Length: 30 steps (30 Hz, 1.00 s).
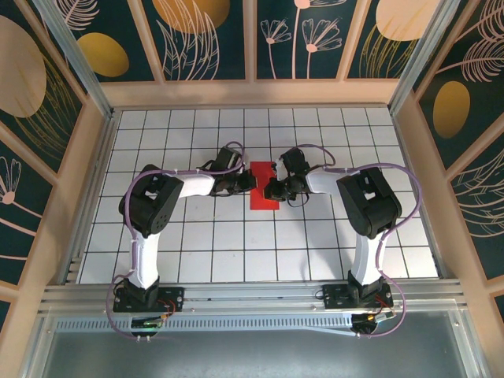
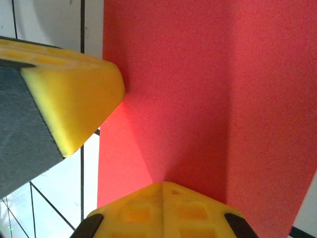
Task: Fold a paper plane with a square sheet of paper (fold left side to right side)
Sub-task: Fold the triangle a second time at the center of the table.
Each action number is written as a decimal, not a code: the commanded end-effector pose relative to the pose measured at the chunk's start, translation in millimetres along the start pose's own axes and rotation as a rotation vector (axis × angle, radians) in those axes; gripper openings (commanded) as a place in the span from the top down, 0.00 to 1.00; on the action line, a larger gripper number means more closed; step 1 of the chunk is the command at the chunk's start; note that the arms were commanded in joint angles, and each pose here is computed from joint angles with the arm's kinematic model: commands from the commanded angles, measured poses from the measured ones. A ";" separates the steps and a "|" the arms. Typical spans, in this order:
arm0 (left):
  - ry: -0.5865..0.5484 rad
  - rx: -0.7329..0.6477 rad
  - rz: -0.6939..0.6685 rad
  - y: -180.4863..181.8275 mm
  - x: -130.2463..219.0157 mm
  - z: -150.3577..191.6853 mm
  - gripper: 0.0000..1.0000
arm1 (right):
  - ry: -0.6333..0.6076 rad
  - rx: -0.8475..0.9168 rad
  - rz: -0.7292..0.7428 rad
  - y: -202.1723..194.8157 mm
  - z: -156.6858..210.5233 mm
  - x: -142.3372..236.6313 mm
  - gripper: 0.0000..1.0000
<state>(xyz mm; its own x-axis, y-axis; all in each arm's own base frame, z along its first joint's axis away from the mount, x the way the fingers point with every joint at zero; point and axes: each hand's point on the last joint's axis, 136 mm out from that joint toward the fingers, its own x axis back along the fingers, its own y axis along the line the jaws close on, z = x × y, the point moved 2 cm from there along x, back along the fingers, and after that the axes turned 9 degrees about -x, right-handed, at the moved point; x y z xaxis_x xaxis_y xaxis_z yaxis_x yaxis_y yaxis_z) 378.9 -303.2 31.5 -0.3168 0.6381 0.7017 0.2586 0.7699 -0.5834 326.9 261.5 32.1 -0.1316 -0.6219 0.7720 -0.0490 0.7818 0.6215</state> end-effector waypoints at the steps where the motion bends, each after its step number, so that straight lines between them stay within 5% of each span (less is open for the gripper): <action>1: 0.042 0.002 -0.045 15.3 -5.8 17.9 1.00 | 0.072 -0.057 0.127 -23.2 20.9 -4.7 0.95; 10: 0.057 0.006 -0.074 22.5 -6.3 28.8 1.00 | -0.075 0.012 -0.026 38.6 -25.7 39.1 0.74; 19: 0.050 -0.002 -0.075 21.0 -3.3 28.3 1.00 | -0.052 -0.086 -0.012 -9.5 -9.0 74.1 0.61; 30: 0.050 -0.009 -0.078 20.6 -3.3 28.7 1.00 | 0.062 -0.210 -0.111 -21.0 28.5 58.7 0.61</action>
<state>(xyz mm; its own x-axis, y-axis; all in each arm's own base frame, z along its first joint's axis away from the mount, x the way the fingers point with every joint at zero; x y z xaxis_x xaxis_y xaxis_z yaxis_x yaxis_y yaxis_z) 377.2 -301.7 29.2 -0.3417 0.6336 0.6941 0.2745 0.7736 -0.5711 297.4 202.1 58.3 -0.0994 -0.6686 0.7370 0.1367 0.7244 0.6756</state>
